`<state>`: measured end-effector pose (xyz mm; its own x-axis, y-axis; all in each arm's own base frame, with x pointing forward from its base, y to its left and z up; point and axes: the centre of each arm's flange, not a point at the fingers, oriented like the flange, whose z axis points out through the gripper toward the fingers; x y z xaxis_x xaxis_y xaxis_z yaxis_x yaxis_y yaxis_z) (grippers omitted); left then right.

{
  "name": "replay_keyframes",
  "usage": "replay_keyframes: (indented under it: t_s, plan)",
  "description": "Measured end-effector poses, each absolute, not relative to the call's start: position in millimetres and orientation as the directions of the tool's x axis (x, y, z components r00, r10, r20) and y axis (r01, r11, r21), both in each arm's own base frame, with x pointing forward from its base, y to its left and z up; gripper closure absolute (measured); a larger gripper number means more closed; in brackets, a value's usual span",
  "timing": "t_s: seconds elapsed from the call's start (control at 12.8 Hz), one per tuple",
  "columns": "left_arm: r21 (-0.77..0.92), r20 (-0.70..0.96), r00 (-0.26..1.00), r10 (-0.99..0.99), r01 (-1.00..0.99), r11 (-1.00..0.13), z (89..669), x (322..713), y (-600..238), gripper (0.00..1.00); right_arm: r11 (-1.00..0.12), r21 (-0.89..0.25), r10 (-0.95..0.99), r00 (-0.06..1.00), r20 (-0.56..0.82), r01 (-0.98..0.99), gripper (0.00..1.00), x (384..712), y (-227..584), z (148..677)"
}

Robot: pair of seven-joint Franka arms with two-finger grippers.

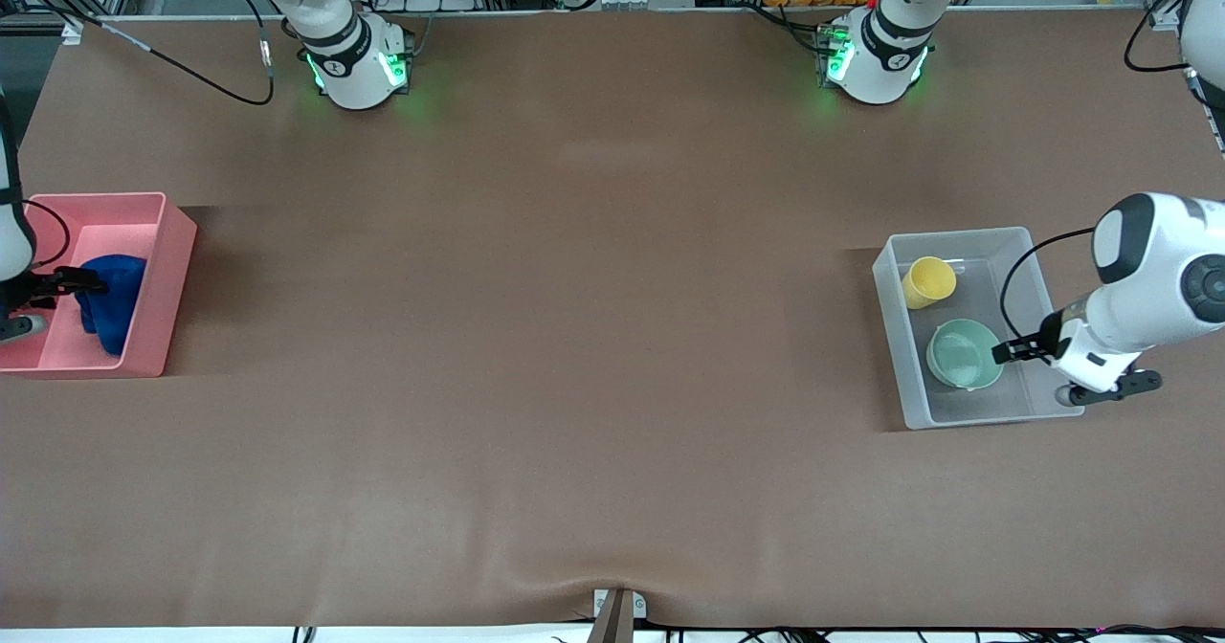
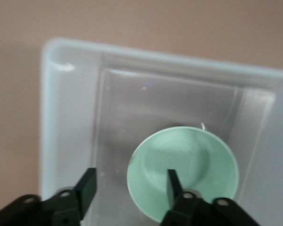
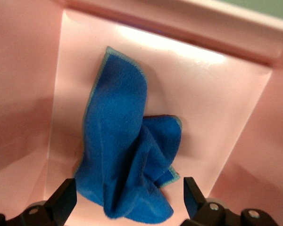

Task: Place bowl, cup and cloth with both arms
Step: 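Open the left gripper and withdraw it from the clear bin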

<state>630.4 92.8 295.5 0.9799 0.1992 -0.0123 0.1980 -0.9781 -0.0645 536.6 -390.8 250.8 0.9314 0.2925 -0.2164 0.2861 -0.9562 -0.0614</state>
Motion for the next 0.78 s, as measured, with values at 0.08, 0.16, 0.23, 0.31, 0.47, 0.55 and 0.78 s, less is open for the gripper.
replay_keyframes:
  t_s: [0.08,0.16,0.23,0.31,0.47,0.55,0.78]
  plan:
    - [-0.096,-0.001,0.982,0.189,0.188,-0.977,323,633,85,0.14,-0.958,-0.060,0.288,0.935,-0.208,0.282,0.00,538,-390,262]
    - [-0.133,0.009,0.984,0.178,0.178,-0.975,354,634,75,0.02,-0.960,-0.064,0.281,0.939,-0.197,0.274,0.00,539,-388,276]
    - [-0.164,0.017,0.985,0.171,0.172,-0.971,384,633,64,0.00,-0.961,-0.069,0.277,0.941,-0.193,0.268,0.00,539,-385,289]
    - [-0.179,0.023,0.984,0.177,0.178,-0.968,415,632,53,0.00,-0.963,-0.070,0.269,0.944,-0.191,0.261,0.00,541,-379,304]
    - [-0.147,0.032,0.976,0.215,0.218,-0.965,473,631,41,0.00,-0.970,-0.068,0.241,0.951,-0.195,0.232,0.00,548,-357,335]
    - [-0.125,0.041,0.973,0.225,0.228,-0.965,499,632,40,0.00,-0.972,-0.066,0.232,0.952,-0.198,0.223,0.00,553,-342,349]
    - [-0.076,0.060,0.974,0.219,0.223,-0.972,546,632,31,0.00,-0.977,-0.058,0.214,0.955,-0.207,0.207,0.00,569,-293,385]
